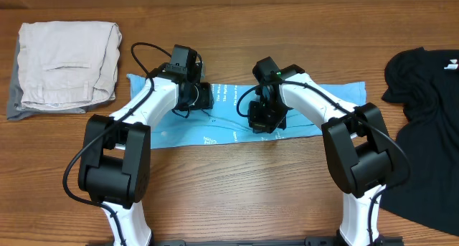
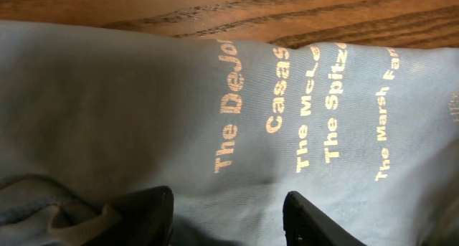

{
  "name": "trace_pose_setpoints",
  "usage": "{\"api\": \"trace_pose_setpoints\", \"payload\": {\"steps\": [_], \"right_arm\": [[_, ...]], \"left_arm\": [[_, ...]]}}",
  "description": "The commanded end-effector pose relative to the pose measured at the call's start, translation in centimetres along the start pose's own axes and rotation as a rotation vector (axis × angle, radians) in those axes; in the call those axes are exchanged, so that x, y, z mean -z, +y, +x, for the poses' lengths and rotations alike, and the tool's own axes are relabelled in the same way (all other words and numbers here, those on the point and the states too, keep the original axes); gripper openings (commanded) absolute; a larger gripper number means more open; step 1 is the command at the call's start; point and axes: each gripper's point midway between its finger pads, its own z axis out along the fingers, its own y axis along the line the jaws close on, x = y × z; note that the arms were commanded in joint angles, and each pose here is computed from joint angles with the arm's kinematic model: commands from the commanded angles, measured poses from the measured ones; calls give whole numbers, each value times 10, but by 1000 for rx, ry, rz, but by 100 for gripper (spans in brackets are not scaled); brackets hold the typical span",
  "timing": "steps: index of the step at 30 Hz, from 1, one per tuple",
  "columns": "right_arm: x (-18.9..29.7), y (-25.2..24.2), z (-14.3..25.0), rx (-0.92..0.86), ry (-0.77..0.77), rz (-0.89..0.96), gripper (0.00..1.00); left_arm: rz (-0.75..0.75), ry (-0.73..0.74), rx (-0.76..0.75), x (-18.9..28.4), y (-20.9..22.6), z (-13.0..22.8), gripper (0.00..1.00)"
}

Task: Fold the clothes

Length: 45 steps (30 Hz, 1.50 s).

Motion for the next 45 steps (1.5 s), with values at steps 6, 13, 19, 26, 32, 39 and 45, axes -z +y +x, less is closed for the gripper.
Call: {"api": "trace_pose_setpoints", "payload": {"steps": [6, 13, 19, 26, 32, 39, 45], "right_arm": [[-1, -5, 5, -3, 16, 25, 9], [22, 8, -3, 56, -39, -5, 9], [42, 13, -12, 75, -101, -21, 9], [53, -26, -49, 14, -231, 92, 13], [43, -47, -60, -29, -235, 107, 6], [26, -62, -54, -45, -200, 156, 4], [30, -88, -40, -79, -151, 264, 4]], "left_arm": [[-17, -26, 13, 7, 1, -4, 53], [-17, -26, 13, 7, 1, -4, 55], [-17, -26, 13, 7, 1, -4, 56], [-16, -29, 13, 7, 1, -5, 57], [-17, -27, 13, 7, 1, -4, 60], [-17, -26, 13, 7, 1, -4, 60], [-18, -26, 13, 7, 2, -4, 61]]}}
